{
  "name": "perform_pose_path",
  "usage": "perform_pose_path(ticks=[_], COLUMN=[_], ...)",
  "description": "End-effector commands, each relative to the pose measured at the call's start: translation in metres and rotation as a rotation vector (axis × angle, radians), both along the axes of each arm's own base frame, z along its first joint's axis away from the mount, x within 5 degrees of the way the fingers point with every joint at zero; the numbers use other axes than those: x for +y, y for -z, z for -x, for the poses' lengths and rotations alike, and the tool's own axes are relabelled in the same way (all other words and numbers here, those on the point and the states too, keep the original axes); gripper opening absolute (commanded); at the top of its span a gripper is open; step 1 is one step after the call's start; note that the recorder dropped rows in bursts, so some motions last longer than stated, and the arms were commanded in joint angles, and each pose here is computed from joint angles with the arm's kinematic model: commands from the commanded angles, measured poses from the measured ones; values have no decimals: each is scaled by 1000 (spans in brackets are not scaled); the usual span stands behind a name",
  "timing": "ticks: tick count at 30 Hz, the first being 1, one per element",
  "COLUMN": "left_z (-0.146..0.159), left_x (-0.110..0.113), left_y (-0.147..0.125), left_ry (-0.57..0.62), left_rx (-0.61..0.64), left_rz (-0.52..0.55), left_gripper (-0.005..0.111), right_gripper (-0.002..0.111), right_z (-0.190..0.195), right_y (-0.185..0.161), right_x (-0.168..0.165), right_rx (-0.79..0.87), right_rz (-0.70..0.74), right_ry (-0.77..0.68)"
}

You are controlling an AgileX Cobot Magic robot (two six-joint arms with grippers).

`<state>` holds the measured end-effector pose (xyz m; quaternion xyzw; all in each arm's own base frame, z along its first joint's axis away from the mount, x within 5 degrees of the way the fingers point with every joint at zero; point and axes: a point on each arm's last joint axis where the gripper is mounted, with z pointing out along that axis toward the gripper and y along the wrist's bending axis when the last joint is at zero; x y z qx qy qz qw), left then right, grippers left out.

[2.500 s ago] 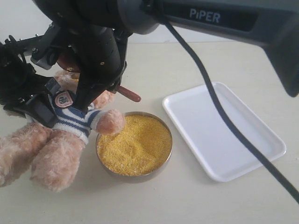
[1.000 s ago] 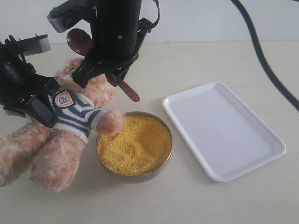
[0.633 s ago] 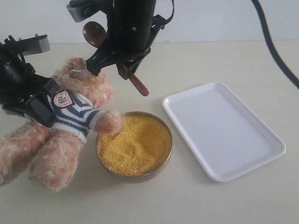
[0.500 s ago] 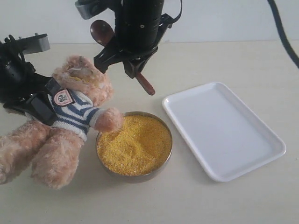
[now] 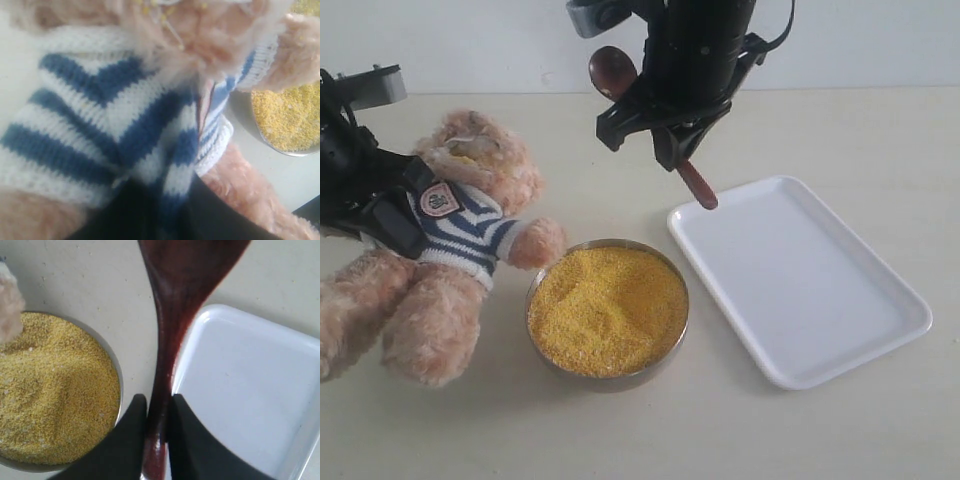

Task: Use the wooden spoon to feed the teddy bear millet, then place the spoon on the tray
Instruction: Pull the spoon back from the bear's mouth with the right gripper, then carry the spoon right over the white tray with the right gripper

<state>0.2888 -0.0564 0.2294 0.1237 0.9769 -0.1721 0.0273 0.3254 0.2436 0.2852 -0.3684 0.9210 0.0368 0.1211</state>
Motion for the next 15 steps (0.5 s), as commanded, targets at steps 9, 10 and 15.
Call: perform_pose_path(ticks=[9,10,15], left_z=[-5,-6,-8], left_x=[19,23,35], left_y=[-6,-6,-6], left_ry=[-80,-95,-134], left_rx=[-36,-39,-42], left_rz=[2,2,1], left_gripper=[4,4,4], right_gripper=[0,0,0], right_z=[1,1,-7], right_y=[5,5,5], right_x=[-8,-8,-20], right_rx=[25,25,33], right_rz=[5,5,0], right_ry=[23,23,84])
